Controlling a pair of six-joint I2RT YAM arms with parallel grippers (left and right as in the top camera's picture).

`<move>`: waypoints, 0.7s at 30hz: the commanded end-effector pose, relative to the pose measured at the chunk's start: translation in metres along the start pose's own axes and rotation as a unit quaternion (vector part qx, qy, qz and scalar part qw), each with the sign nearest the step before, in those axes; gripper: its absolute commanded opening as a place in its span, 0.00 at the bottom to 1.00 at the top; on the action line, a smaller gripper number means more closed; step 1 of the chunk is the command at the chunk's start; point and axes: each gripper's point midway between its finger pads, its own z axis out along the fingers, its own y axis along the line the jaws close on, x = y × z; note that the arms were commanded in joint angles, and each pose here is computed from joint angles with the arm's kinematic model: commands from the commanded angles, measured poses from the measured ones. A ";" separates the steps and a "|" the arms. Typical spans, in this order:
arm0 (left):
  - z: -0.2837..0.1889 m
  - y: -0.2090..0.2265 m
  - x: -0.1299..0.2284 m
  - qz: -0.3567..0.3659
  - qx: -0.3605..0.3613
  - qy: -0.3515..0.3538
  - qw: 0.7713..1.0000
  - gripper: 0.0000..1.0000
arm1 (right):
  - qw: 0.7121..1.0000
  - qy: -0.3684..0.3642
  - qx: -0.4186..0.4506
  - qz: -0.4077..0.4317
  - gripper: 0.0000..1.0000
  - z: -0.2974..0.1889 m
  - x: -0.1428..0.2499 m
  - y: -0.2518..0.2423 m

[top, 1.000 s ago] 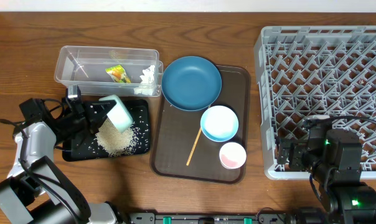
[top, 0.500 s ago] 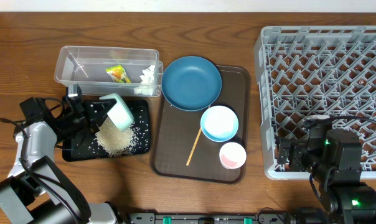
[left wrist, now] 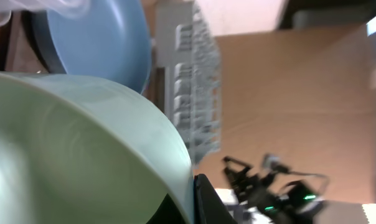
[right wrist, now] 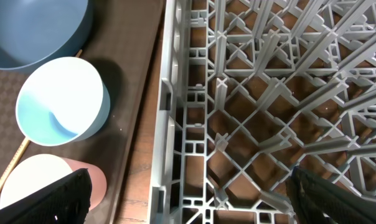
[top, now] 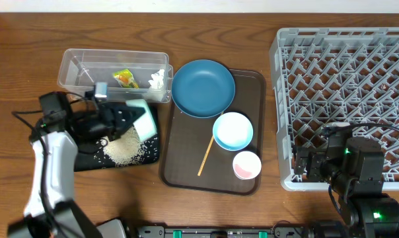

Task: Sort waste into correct bins and load items into the dishwasher rack
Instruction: 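Return empty mint bowl to brown tray with left gripper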

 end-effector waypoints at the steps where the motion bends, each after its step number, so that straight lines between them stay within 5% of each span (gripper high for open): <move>1: 0.012 0.010 0.013 0.062 -0.097 0.012 0.993 0.06 | 1.000 -0.008 -0.003 -0.004 0.99 -0.004 -0.005 0.003; 7: 0.046 0.022 0.049 0.135 -0.199 0.082 0.967 0.06 | 1.000 -0.008 -0.003 -0.004 0.99 -0.004 -0.005 0.003; 21: 0.099 0.075 0.111 0.271 -0.377 0.208 0.861 0.06 | 1.000 -0.006 -0.003 -0.004 0.99 -0.004 -0.005 0.003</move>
